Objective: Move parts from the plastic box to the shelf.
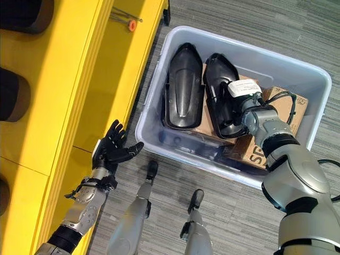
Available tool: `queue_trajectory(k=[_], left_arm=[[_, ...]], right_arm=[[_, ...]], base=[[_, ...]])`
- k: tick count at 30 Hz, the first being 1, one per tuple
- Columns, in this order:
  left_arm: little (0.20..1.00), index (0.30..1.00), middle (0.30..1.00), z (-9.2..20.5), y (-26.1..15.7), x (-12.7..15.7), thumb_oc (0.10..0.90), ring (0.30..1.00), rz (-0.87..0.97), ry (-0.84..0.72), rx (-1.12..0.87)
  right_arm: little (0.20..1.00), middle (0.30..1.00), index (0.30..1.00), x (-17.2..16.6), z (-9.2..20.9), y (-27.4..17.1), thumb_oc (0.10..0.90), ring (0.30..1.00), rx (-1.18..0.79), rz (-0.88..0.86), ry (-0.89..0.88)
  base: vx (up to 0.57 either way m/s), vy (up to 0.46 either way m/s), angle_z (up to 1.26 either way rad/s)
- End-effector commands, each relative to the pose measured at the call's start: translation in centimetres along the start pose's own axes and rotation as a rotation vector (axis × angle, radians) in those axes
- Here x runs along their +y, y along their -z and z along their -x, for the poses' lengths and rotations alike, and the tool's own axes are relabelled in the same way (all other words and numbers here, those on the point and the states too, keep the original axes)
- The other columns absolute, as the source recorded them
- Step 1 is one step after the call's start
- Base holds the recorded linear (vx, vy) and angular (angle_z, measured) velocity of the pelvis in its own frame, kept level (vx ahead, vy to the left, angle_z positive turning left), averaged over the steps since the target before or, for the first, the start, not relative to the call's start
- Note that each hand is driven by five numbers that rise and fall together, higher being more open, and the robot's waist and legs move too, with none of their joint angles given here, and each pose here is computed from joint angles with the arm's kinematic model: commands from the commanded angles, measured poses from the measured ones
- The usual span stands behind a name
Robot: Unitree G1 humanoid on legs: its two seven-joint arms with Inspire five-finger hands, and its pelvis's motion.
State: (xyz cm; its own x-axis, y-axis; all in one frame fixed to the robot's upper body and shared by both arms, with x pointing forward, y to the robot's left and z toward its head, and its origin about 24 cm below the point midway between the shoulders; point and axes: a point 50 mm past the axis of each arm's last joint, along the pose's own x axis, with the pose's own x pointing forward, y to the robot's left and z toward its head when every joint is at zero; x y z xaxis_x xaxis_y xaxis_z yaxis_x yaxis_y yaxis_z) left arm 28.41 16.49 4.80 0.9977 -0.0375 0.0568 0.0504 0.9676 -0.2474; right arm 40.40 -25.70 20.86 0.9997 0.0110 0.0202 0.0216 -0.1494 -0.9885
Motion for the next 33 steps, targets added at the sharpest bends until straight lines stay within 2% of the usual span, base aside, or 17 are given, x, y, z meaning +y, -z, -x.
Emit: queue_trajectory(k=[1,4,5,10,19,33], left_arm=[[1.0,1.0,1.0,-0.6,-3.3,-0.7,0.9,1.0,-0.002,0.062,-0.161],[1.0,1.0,1.0,-0.5,-3.4,-0.4,0.9,1.0,-0.002,0.046,-0.166],[1.0,1.0,1.0,-0.4,-3.5,0.0,0.9,1.0,0.0,0.03,-0.17],[1.0,1.0,1.0,0.1,-3.3,0.9,0.9,1.0,0.01,-0.008,-0.165],[1.0,1.0,1.0,0.4,-3.4,1.5,0.9,1.0,0.001,-0.032,-0.168],[1.0,1.0,1.0,0.5,-3.4,1.8,0.9,1.0,-0.008,-0.05,-0.172]], right_arm=[[1.0,1.0,1.0,-7.4,0.6,2.6,0.9,1.0,0.068,-0.009,0.225],[1.0,1.0,1.0,-8.3,0.8,1.8,0.9,1.0,0.018,-0.033,0.274],[1.0,1.0,1.0,-9.8,1.2,0.7,0.9,1.0,-0.055,-0.053,0.332],[1.0,1.0,1.0,-10.7,2.3,-0.6,0.9,1.0,-0.16,-0.067,0.382],[1.0,1.0,1.0,-9.8,3.4,-1.7,0.9,1.0,-0.245,-0.107,0.386],[1.0,1.0,1.0,-9.1,3.2,-4.0,0.9,1.0,-0.317,-0.171,0.394]], base=[[0.01,0.009,-0.04],[0.01,-0.001,-0.04],[0.0,0.0,-0.04],[0.0,-0.004,-0.12],[-0.01,-0.005,-0.06],[-0.01,-0.001,-0.01]])
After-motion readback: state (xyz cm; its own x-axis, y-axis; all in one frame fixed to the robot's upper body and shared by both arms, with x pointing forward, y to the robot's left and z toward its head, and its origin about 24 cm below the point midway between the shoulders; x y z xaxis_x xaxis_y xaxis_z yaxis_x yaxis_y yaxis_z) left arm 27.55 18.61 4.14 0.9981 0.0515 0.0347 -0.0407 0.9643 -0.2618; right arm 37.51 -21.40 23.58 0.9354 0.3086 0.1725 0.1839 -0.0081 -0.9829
